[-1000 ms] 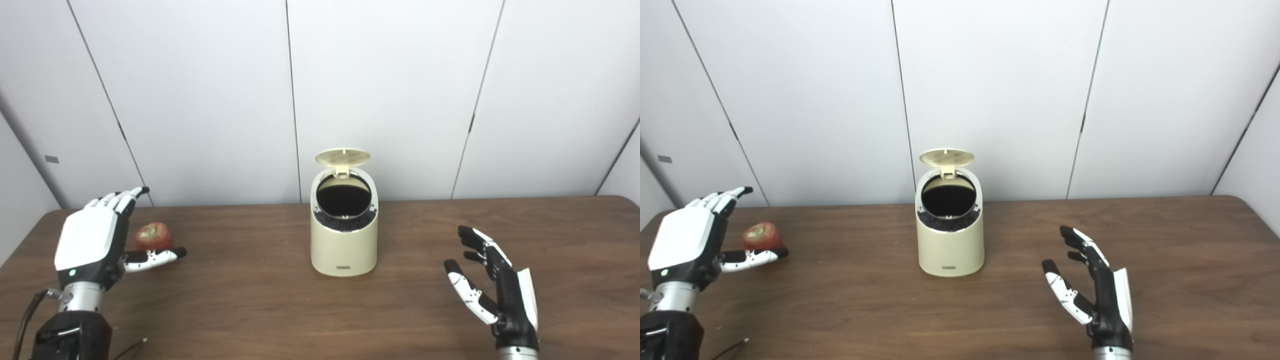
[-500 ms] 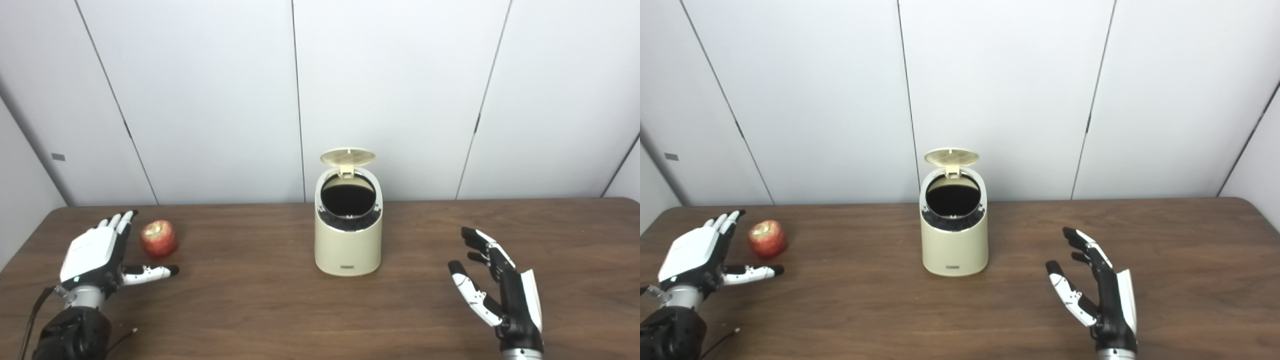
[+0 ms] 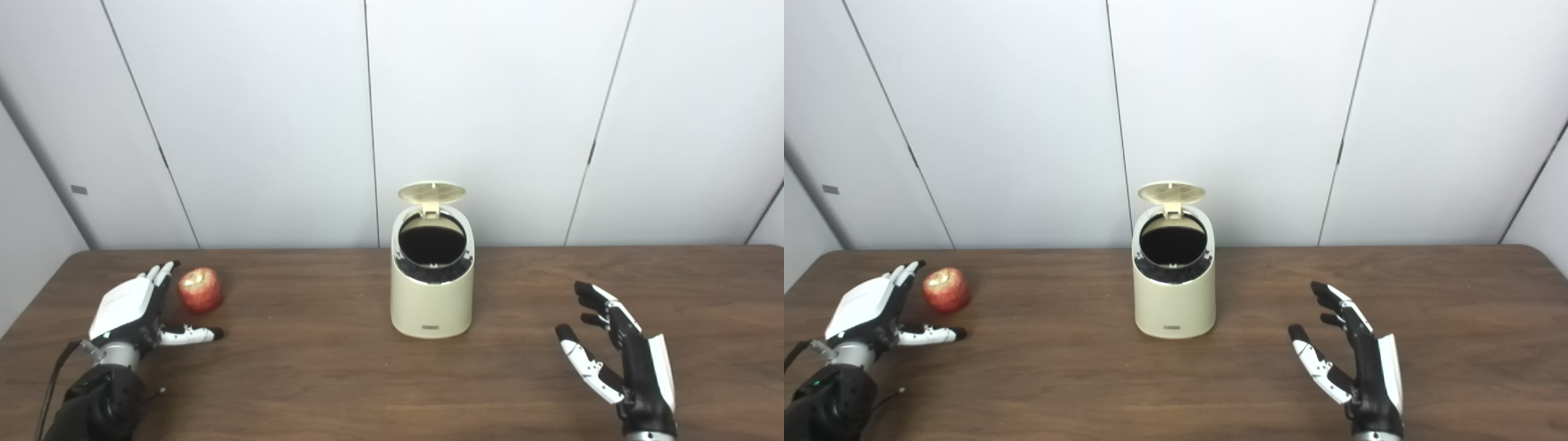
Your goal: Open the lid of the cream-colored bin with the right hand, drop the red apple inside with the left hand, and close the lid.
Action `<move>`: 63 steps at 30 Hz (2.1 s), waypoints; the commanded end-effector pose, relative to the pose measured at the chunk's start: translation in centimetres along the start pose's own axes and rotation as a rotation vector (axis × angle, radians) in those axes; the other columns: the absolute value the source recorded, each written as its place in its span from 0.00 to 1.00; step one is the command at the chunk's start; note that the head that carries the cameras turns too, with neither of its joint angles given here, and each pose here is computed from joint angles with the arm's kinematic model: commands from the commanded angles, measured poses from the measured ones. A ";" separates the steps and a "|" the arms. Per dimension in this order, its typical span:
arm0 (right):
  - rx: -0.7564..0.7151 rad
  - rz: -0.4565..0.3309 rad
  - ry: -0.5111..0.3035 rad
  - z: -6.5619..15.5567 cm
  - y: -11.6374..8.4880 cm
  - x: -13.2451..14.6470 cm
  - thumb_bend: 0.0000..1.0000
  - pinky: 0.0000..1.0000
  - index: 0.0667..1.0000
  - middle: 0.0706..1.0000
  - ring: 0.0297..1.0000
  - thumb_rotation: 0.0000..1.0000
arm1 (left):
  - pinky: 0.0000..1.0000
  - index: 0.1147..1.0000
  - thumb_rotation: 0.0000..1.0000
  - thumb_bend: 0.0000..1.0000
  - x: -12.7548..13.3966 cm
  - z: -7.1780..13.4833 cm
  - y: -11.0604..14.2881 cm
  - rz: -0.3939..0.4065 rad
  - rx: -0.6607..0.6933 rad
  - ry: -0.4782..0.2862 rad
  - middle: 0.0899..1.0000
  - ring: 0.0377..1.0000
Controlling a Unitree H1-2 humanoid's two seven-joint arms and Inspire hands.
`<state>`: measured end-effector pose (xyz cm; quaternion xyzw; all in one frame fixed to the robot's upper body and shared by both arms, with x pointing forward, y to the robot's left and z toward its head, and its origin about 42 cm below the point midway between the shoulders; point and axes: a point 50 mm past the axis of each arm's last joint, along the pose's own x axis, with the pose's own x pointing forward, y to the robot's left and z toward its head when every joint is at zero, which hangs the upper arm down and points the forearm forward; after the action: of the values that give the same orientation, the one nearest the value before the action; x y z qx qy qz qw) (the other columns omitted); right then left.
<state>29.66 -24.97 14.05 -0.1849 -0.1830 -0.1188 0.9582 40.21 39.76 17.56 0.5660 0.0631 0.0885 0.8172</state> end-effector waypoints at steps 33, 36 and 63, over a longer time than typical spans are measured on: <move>0.084 -0.033 0.019 -0.4 -3.1 0.5 0.35 0.49 0.65 0.68 0.66 0.70 | 1.00 0.98 0.38 1.00 4.2 6.4 0.8 0.143 -0.020 0.007 0.99 1.00; 0.075 -0.030 0.012 -0.5 -3.2 0.5 0.36 0.47 0.64 0.67 0.65 0.72 | 1.00 0.98 0.41 1.00 4.4 6.3 0.8 0.143 0.013 0.031 1.00 1.00; 0.071 -0.031 0.021 -0.4 -3.3 0.4 0.63 0.39 0.59 0.62 0.59 0.83 | 0.32 0.52 0.00 0.52 5.1 6.1 0.6 0.201 -0.012 0.091 0.47 0.38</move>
<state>29.01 -28.03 13.77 -0.1454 -0.1564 -0.1280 0.9685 45.27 34.89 17.49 0.5570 0.0863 0.1646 0.8094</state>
